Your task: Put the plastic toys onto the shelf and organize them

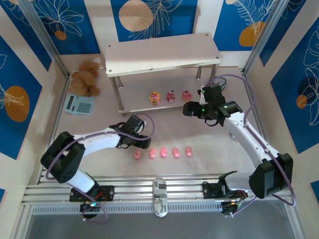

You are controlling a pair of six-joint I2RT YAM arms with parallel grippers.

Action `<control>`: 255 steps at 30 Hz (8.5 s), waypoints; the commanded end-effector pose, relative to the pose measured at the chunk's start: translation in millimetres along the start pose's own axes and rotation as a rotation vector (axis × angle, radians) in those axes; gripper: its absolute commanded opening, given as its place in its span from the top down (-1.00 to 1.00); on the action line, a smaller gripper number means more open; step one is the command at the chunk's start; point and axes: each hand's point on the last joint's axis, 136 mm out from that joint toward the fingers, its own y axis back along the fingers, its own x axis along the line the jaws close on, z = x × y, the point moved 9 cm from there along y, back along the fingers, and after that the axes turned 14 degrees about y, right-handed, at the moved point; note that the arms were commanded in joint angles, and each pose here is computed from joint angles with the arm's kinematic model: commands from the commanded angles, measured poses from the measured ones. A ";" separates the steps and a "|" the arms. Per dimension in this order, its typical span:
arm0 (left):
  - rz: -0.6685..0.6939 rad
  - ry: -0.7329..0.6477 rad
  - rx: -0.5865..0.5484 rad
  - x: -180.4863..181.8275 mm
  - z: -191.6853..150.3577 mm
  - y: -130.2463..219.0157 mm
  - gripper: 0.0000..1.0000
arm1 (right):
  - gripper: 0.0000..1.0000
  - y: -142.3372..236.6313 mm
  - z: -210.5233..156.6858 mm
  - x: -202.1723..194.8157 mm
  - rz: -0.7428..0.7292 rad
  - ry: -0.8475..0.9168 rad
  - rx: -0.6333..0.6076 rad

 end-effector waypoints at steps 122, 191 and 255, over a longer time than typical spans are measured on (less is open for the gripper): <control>0.053 -0.084 0.091 -19.7 34.6 -15.5 -0.47 | -0.61 -25.7 -9.7 -21.4 0.069 -0.063 0.031; 0.132 -0.073 -0.186 11.4 163.6 25.8 0.03 | -0.60 -32.8 -9.4 -28.1 0.098 -0.092 0.034; 0.243 -0.023 -0.183 28.8 202.9 -14.5 -0.50 | -0.60 -39.1 -8.8 -31.9 0.087 -0.087 0.050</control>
